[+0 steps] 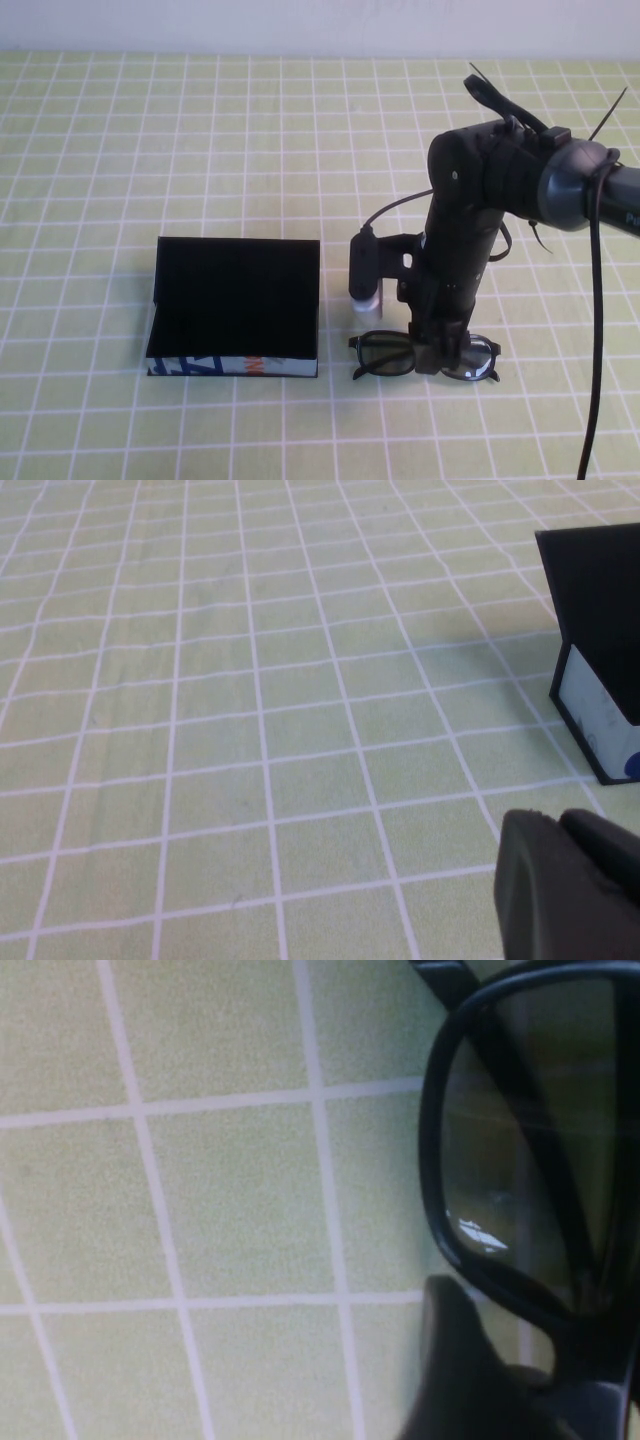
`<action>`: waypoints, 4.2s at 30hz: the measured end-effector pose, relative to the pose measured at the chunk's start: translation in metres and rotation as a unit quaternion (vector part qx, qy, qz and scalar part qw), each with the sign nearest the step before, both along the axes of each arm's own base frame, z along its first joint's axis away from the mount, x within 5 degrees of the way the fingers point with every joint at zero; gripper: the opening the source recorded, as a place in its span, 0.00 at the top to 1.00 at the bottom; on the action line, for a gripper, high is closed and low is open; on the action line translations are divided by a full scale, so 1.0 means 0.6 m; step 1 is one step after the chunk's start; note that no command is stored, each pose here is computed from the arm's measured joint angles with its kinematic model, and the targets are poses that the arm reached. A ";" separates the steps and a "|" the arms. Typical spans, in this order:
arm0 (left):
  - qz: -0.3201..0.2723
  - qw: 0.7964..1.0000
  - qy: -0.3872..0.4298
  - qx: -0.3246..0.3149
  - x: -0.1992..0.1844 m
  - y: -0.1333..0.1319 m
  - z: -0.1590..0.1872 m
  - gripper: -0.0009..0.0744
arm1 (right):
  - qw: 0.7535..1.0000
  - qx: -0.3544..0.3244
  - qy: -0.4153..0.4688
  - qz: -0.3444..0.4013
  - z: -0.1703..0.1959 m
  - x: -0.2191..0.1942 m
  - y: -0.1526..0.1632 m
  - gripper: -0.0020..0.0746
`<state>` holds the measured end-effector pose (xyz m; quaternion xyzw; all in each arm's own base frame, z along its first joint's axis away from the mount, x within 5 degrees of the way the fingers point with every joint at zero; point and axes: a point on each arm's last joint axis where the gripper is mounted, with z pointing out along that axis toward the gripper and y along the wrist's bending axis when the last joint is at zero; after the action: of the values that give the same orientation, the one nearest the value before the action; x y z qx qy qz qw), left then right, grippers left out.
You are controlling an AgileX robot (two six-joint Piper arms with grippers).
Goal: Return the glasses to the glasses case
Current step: Pick up the glasses from the table, then place the glasses in the glasses case
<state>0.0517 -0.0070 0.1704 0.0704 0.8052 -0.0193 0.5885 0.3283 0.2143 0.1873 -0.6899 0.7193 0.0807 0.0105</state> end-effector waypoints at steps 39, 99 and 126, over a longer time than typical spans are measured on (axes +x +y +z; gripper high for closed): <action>0.000 1.000 0.000 0.000 0.000 0.000 0.000 0.99 | 0.989 0.059 -0.130 0.042 0.124 -0.070 0.242 0.89; 0.000 1.000 0.000 0.000 0.000 0.000 0.000 0.99 | 0.990 0.021 -0.136 0.041 0.039 -0.053 0.300 0.71; 0.000 1.000 0.000 0.000 0.000 0.000 0.000 0.99 | 0.964 0.105 -0.192 -0.152 0.229 0.011 0.169 0.97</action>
<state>0.0517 -0.0070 0.1704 0.0704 0.8052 -0.0193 0.5885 0.3348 0.3157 0.3248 -0.5702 0.7875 0.0193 0.2332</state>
